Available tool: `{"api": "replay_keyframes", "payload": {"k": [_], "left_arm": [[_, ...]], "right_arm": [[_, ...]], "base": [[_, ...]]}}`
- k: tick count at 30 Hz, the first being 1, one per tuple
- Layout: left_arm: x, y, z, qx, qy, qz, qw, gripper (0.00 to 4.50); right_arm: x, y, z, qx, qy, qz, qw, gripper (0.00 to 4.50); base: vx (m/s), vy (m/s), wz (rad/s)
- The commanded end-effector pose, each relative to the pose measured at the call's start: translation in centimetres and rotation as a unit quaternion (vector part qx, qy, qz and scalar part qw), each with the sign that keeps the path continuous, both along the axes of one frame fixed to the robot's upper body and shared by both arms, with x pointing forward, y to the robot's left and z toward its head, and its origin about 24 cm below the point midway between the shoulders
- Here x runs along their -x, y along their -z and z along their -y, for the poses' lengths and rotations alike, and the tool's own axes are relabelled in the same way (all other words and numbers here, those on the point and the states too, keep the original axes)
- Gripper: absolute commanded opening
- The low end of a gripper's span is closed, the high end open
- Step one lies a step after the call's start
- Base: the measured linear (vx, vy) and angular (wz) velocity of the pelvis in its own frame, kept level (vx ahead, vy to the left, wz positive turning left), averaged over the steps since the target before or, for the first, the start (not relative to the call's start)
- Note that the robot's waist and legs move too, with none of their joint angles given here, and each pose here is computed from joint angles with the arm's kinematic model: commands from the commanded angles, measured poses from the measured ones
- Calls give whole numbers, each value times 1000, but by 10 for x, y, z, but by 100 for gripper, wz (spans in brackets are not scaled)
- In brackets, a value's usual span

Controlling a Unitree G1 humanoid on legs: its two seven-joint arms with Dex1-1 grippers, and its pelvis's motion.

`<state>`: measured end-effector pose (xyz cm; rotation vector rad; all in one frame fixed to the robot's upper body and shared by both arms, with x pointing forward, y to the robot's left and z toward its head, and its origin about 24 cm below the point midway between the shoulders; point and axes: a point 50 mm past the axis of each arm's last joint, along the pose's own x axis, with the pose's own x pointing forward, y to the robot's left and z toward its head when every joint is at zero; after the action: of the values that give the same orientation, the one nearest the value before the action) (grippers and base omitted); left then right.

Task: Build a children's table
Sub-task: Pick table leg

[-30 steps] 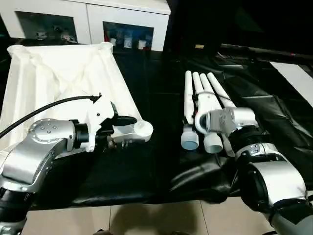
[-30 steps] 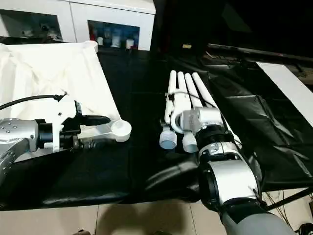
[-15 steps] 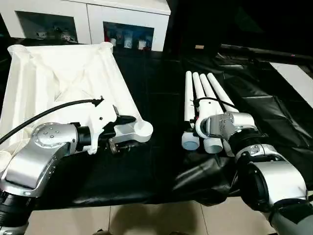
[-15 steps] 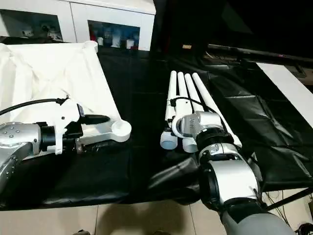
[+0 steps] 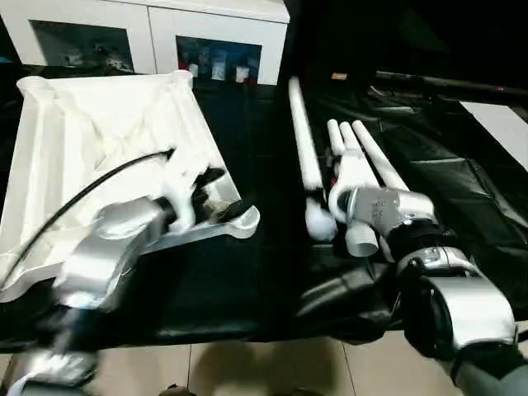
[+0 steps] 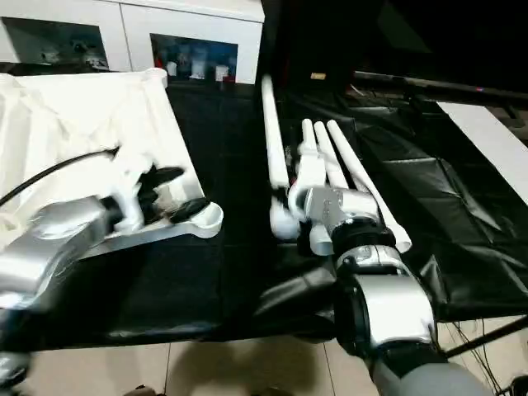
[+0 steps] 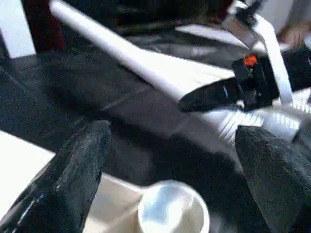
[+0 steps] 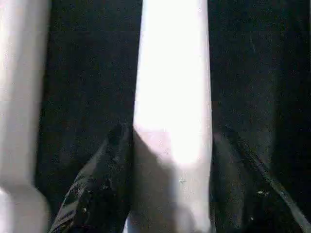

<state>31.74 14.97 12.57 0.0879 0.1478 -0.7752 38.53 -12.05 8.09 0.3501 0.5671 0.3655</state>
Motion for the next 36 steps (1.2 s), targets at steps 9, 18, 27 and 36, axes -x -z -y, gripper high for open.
{"api": "replay_keyframes", "payload": {"k": [9, 18, 27, 36], "left_arm": [[-15, -63, 43, 277, 109, -128, 946, 450], [-14, -79, 55, 338, 141, -153, 918, 450], [-15, -77, 56, 328, 127, -172, 920, 377], [-18, -76, 54, 313, 104, -164, 930, 328]], "right_arm": [[48, -49, 12, -207, -243, 179, 931, 186], [72, -57, 8, -208, -319, 203, 902, 186], [76, -56, 5, -182, -329, 202, 904, 186], [76, -53, 1, -163, -332, 198, 908, 186]], "base": [[0, 0, 0], [0, 0, 0], [0, 0, 0], [0, 0, 0]]}}
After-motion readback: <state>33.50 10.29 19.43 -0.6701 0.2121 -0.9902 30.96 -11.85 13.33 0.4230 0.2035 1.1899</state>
